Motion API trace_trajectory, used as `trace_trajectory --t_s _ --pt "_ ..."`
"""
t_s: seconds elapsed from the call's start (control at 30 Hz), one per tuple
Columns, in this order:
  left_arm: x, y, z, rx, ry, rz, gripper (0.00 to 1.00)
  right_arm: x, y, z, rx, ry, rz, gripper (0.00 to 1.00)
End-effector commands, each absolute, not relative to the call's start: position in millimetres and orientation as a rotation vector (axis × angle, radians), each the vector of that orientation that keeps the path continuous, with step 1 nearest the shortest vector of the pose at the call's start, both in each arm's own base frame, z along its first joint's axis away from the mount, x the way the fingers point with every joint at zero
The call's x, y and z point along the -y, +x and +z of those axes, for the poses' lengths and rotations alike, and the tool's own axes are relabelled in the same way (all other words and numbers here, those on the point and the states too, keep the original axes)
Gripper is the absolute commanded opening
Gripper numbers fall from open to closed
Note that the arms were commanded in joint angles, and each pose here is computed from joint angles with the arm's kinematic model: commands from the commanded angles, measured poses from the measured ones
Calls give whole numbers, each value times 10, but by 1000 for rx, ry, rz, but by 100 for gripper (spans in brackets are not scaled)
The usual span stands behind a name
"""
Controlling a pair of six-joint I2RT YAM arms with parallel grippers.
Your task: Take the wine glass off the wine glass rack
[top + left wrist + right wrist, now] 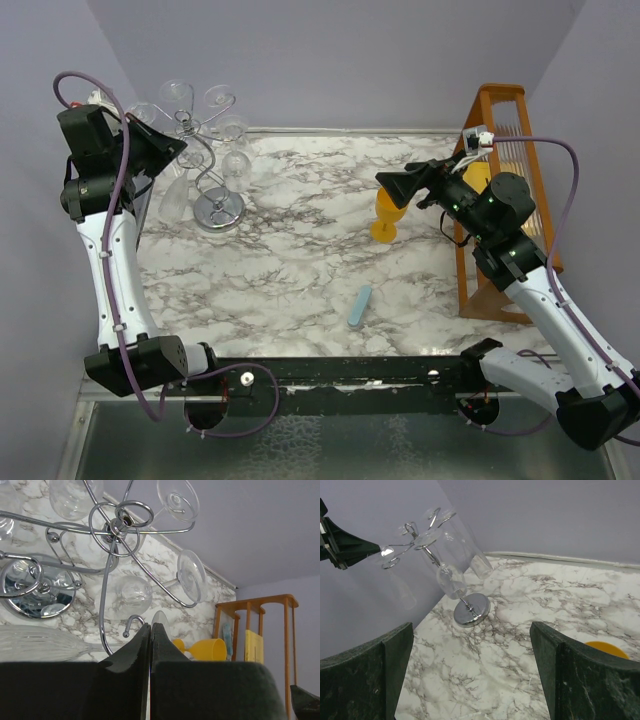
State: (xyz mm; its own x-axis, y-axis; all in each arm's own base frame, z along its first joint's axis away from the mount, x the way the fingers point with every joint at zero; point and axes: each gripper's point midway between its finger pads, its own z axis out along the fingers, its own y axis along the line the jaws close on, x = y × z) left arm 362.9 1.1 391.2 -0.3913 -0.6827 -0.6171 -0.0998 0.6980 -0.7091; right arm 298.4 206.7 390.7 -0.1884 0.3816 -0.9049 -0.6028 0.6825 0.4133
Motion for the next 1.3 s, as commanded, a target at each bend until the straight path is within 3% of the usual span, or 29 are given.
trace_trajectory --t_s 0.0,1.27 --pt "-95 3642 4082 -1812 -632 -697 0 -2044 2936 4039 -1487 -192 885 100" --pt "82 3896 3964 -1880 -578 -874 0 -2050 2942 4050 -1487 -189 891 100"
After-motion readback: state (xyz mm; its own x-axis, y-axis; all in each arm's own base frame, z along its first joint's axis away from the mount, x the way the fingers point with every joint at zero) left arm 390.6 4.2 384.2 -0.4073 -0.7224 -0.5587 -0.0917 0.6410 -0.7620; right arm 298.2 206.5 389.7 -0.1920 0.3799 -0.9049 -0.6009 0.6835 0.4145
